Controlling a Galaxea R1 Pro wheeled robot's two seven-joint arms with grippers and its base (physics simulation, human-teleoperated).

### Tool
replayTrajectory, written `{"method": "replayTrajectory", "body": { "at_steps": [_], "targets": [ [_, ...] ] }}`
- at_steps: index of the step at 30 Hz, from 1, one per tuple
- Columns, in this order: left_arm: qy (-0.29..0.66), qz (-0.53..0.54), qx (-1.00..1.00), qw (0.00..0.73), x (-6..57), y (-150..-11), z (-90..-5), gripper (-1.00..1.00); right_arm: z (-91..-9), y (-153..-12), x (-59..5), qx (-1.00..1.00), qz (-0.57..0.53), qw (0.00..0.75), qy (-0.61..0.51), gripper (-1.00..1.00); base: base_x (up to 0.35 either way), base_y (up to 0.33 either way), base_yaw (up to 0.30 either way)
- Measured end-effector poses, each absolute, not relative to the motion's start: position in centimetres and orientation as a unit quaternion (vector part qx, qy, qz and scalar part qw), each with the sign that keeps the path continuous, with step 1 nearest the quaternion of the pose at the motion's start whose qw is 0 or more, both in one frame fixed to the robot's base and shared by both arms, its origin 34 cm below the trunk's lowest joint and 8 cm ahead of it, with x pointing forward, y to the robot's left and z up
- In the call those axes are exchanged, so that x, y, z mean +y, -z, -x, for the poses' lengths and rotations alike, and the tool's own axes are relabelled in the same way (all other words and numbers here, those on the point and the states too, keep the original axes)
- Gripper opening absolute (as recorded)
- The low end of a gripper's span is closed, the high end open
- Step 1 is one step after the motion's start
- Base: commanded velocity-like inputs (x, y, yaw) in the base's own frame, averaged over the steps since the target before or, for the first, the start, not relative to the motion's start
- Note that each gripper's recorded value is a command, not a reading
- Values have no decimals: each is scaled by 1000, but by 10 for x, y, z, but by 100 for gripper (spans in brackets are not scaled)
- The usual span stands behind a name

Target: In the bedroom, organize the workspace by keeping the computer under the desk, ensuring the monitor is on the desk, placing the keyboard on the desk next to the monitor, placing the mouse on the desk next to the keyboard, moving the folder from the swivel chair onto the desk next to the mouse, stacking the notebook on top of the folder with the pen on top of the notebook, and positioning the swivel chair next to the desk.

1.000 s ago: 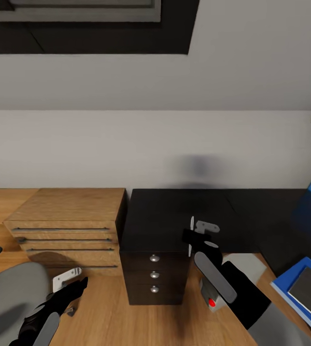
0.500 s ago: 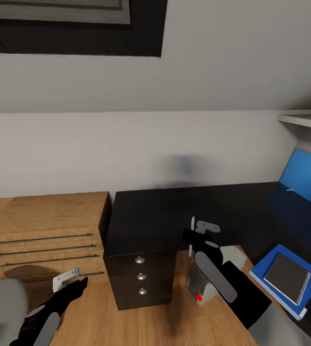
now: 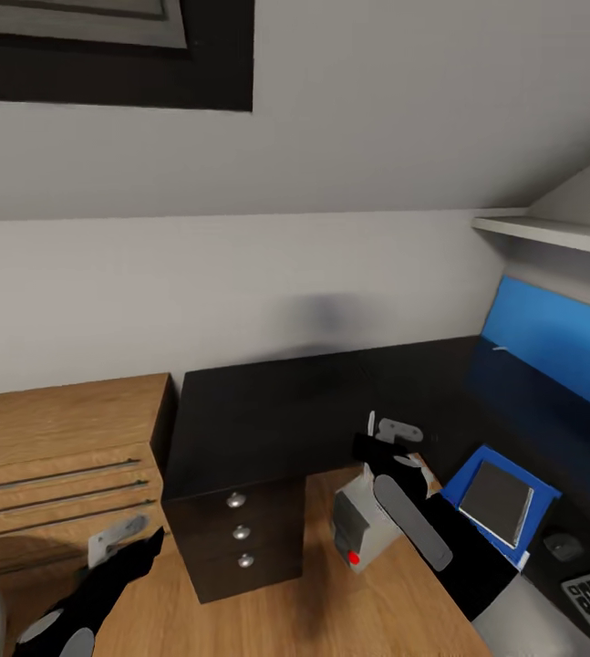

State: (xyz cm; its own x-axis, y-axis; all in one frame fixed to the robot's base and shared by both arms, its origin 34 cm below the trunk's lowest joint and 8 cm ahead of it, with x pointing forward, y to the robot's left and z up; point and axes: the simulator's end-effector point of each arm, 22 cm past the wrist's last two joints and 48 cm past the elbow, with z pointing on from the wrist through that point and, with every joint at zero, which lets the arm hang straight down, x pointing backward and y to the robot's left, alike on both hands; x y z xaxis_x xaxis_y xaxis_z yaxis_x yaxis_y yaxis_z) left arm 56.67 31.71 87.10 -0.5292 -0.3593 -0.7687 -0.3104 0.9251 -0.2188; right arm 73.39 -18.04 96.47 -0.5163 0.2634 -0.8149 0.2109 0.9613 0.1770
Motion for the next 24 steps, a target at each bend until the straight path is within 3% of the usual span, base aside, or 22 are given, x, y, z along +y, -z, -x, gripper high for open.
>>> {"method": "replayTrajectory", "body": {
  "at_steps": [24],
  "targets": [
    [27, 190, 873, 448, 315, -874, -560, 100, -744, -962, -285, 856, -220, 467, 22, -100, 0, 0, -265]
  ]
}}
